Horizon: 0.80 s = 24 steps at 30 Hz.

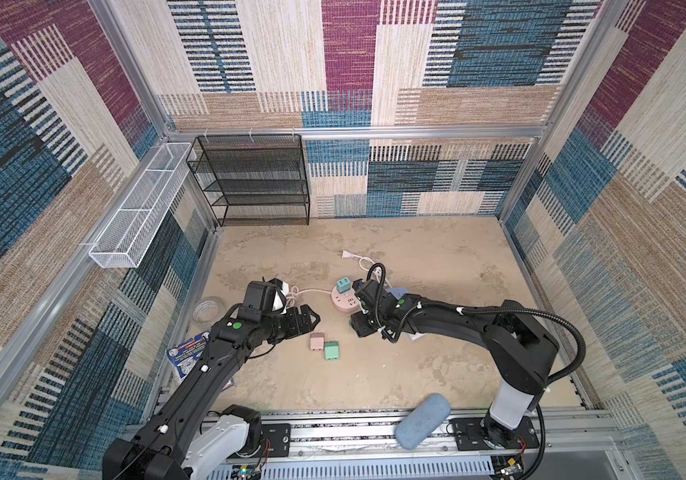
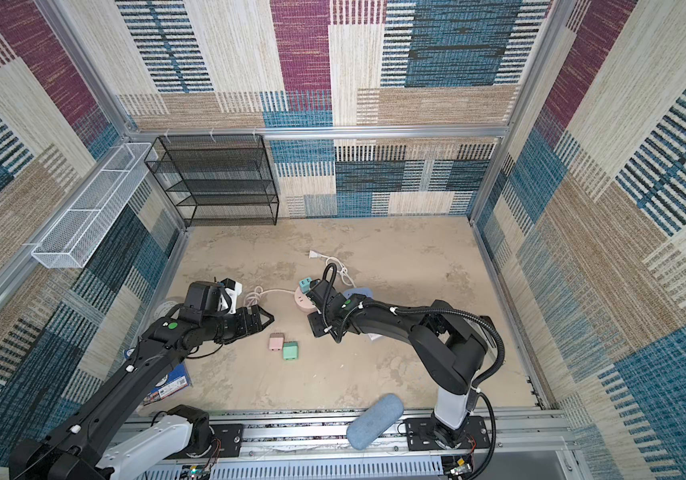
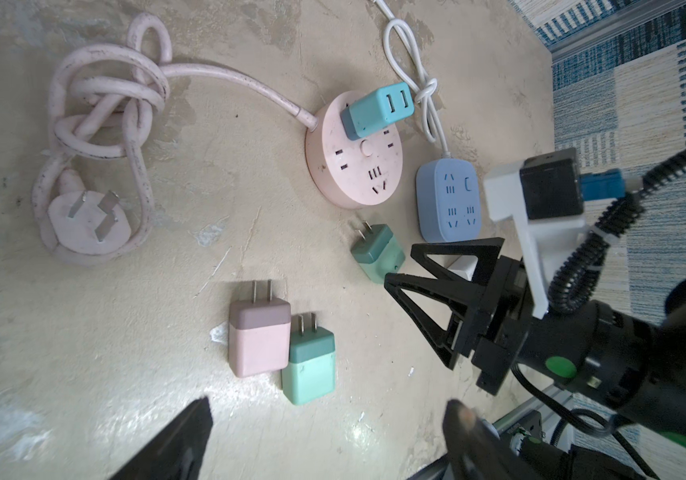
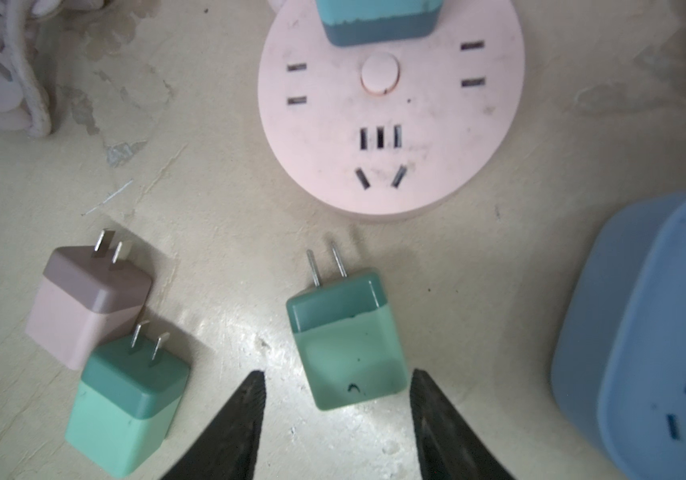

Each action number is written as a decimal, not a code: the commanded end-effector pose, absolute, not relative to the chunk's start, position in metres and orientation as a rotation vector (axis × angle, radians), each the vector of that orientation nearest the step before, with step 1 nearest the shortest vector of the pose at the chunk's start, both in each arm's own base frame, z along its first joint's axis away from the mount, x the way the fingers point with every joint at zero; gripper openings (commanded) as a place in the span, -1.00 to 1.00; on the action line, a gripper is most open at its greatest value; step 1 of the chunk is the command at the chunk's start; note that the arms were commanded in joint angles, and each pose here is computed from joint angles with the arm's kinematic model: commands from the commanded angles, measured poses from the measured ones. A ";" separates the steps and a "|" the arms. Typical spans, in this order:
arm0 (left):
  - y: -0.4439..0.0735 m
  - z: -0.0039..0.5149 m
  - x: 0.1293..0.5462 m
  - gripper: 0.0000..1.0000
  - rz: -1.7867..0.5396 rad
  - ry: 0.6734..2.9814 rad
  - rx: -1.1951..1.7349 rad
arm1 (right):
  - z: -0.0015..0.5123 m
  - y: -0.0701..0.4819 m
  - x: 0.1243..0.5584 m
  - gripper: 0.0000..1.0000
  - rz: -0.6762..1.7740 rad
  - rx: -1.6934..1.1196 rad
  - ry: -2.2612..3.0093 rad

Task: Insert the plug
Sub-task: 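Open the right gripper and move it over the green adapter, then close the right gripper on the green plug adapter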

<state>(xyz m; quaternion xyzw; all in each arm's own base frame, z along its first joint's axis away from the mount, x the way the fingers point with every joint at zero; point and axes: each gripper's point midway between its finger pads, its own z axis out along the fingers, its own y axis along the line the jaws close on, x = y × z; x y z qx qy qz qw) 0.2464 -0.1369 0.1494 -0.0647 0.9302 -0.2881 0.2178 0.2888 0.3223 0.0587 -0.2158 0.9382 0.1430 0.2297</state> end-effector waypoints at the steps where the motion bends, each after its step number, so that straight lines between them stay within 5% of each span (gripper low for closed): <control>1: -0.137 0.149 0.245 0.84 -0.803 2.581 -0.170 | 0.062 0.325 0.296 0.17 0.381 -0.601 2.548; 10: -0.140 0.145 0.248 0.83 -0.794 2.599 -0.166 | 0.067 0.320 0.297 0.16 0.347 -0.602 2.531; 14: -0.159 0.144 0.247 0.82 -0.601 2.645 -0.027 | 0.068 0.316 0.297 0.17 0.327 -0.604 2.524; 24: -0.172 0.137 0.249 0.84 -0.653 2.656 -0.003 | 0.069 0.319 0.303 0.17 0.316 -0.624 2.503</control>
